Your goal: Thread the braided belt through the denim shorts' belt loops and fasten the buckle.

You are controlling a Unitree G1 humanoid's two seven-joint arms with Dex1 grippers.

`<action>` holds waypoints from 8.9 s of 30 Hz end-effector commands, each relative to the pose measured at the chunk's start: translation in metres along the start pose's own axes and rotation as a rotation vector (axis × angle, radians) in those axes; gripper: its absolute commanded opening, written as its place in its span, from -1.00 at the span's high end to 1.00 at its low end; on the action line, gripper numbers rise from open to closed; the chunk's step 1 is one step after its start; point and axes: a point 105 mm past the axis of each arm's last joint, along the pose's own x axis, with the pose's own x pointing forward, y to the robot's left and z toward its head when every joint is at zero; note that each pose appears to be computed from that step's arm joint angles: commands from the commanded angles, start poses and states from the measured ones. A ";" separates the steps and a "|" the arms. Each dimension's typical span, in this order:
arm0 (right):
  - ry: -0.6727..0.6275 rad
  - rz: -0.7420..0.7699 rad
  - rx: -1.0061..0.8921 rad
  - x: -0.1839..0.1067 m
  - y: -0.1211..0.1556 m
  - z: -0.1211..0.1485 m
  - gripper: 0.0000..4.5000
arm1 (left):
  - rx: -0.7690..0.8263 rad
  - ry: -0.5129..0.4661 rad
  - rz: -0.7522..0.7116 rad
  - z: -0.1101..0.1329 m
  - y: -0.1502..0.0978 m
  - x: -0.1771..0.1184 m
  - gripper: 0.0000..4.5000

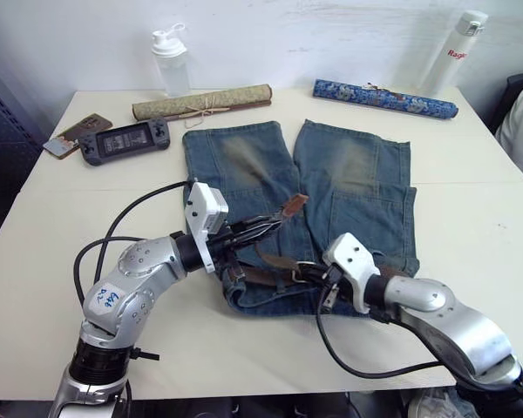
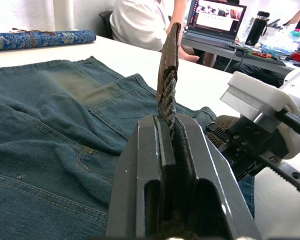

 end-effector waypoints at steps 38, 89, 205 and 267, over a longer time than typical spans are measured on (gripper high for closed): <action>0.089 -0.097 0.032 -0.020 0.003 -0.027 0.97 | 0.038 0.060 0.036 -0.008 0.013 -0.023 1.00; 0.123 -0.131 0.122 -0.017 0.008 -0.030 0.97 | 0.044 0.051 0.013 -0.007 0.012 -0.015 1.00; 0.422 0.334 -0.768 0.014 0.063 -0.105 0.97 | 0.282 0.014 -0.544 0.050 -0.092 0.254 1.00; 0.087 -0.211 -0.385 -0.055 0.014 -0.030 -0.07 | 0.752 0.267 -0.220 -0.036 0.017 0.017 1.00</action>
